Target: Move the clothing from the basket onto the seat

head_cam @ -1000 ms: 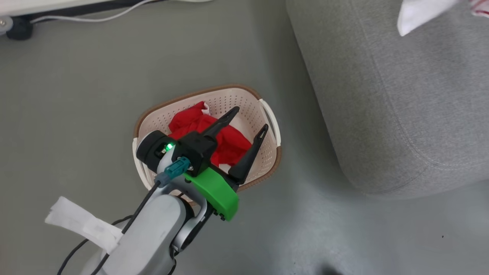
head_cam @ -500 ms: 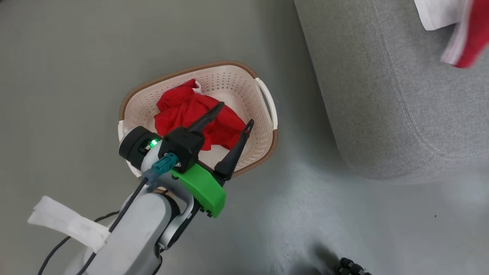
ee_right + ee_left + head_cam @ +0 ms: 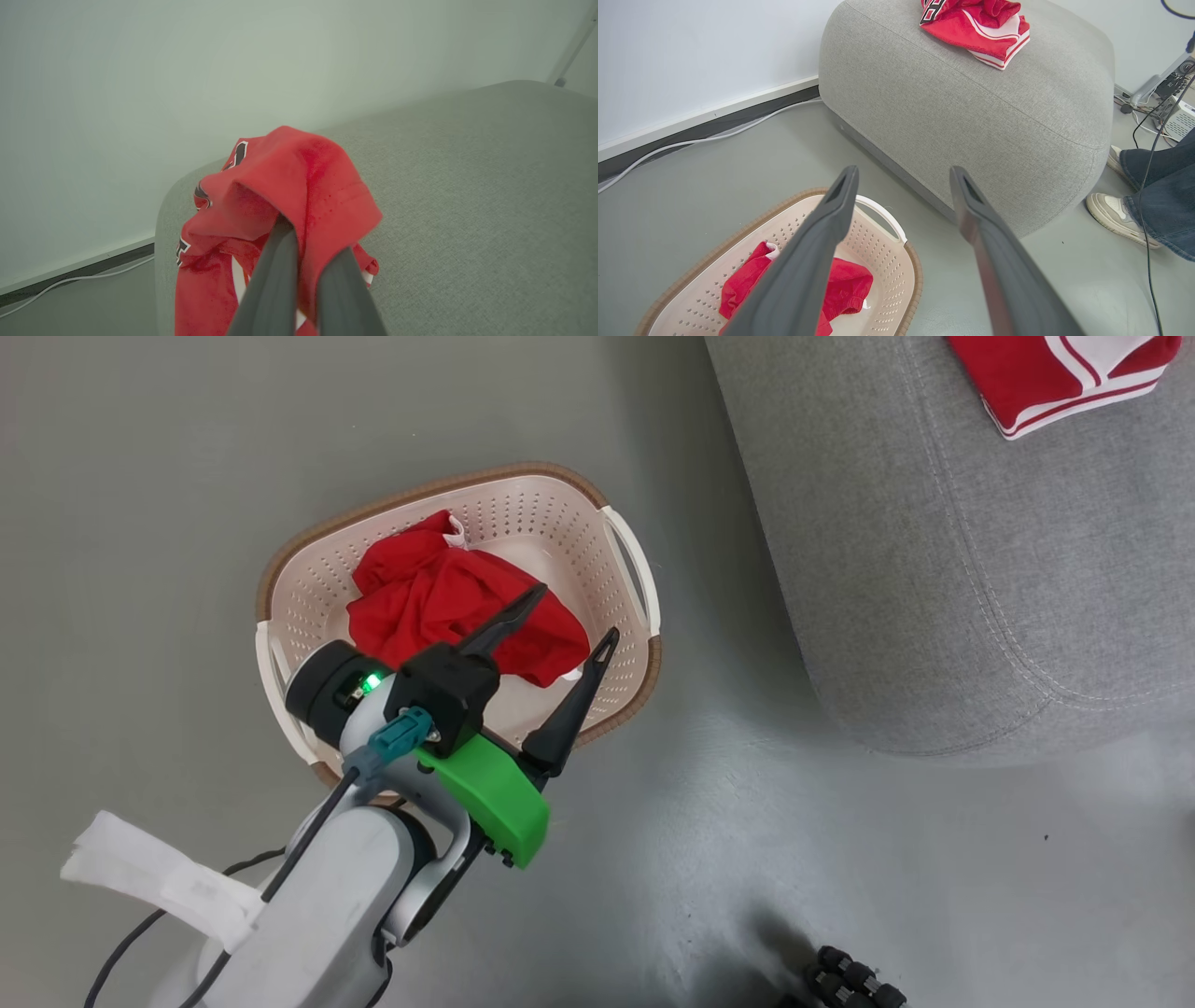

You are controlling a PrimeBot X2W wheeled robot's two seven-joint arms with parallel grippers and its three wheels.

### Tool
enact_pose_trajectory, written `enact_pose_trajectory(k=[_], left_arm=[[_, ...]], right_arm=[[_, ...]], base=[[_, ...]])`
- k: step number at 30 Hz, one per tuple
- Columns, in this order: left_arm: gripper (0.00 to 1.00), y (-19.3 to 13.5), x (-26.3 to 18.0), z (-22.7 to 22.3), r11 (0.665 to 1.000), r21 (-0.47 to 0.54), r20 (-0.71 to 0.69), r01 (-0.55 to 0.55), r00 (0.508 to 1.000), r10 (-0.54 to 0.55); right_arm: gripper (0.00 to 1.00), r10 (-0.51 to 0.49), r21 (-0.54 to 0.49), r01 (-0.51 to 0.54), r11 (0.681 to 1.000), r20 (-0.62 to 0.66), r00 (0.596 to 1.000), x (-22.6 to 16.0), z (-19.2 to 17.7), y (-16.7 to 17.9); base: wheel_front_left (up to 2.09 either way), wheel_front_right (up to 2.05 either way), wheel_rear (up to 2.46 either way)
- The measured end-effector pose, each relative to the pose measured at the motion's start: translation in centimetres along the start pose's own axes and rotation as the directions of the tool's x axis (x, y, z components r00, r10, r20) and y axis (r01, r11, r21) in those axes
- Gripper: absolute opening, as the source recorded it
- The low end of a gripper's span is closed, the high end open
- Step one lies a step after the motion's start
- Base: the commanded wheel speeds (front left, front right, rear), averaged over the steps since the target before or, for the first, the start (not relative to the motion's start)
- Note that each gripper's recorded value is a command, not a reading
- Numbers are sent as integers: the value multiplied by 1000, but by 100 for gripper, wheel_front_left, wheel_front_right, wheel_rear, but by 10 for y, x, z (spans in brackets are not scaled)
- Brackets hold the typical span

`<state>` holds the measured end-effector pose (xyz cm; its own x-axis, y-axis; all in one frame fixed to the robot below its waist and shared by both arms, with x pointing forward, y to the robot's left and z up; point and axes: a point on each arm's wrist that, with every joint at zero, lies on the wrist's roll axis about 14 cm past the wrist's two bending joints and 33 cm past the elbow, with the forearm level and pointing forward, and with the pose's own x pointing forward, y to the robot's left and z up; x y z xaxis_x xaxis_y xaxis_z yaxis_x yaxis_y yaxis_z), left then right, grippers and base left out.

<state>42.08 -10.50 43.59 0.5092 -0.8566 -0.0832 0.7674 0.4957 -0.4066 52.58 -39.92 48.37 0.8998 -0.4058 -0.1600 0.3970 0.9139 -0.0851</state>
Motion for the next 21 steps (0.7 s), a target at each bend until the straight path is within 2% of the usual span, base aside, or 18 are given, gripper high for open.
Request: enact_pose_trajectory(k=[5,10,11,12,13,14,21], left_arm=[[100,2,-1,1,1000,0,2,-7,1000,7],[100,8,-3,2,1000,4,6,-26,1000,26],[100,9,-3,3,1000,5,7,-29,1000,29],[100,10,-4,3,1000,7,6,-30,1000,30],[100,11,-4,2,999,9,5,-31,1000,31],[100,11,-4,3,999,10,5,-32,999,32],[100,15,-6,6,998,29,11,-50,999,50]], right_arm=[[0,4,-4,-5,1000,-113,994,-16,-52,4],[0,9,-2,-9,1000,-149,989,-23,-73,11],[8,10,2,-10,1000,-146,989,-24,-75,12],[32,12,8,-11,1000,-140,990,-24,-76,15],[70,15,11,-13,1000,-134,991,-25,-76,16],[100,16,14,-14,1000,-131,991,-25,-77,17],[100,59,9,-59,998,-108,992,-30,-73,24]], base=[[0,0,0],[0,0,0],[0,0,0],[0,0,0],[0,0,0],[0,0,0],[0,0,0]])
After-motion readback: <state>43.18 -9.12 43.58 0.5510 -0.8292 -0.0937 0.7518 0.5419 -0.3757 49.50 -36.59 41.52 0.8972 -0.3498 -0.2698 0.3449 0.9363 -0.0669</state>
